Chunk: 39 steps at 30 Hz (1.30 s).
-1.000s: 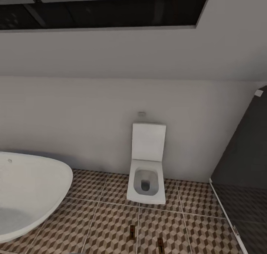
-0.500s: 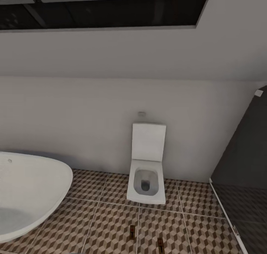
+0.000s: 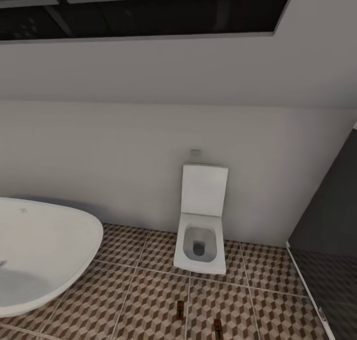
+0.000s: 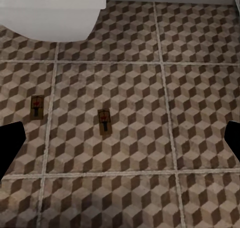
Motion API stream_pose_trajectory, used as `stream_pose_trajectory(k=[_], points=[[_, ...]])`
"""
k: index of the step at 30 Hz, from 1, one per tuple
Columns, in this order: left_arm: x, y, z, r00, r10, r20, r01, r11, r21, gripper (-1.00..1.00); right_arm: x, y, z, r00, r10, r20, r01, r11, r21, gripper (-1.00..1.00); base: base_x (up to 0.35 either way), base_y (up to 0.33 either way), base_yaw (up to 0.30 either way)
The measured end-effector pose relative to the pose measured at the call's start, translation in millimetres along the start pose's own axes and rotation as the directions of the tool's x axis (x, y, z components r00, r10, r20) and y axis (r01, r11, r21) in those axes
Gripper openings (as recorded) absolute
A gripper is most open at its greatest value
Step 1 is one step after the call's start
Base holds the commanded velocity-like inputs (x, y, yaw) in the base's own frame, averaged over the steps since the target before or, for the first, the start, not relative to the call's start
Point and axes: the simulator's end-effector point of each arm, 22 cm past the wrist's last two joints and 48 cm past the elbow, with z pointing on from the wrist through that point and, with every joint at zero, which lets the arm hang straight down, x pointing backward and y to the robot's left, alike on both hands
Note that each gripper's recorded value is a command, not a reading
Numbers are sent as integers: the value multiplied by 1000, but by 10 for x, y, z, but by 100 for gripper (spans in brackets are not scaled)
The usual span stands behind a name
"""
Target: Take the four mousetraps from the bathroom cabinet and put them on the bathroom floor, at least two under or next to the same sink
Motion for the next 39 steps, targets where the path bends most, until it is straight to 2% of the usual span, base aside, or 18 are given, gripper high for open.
stream_pose_trajectory(k=[39], points=[[141, -73, -17, 1000, -1, -29, 2, 1000, 12, 100, 96, -3, -11, 1000, -4, -23, 4, 1000, 1, 100, 0, 0, 251]])
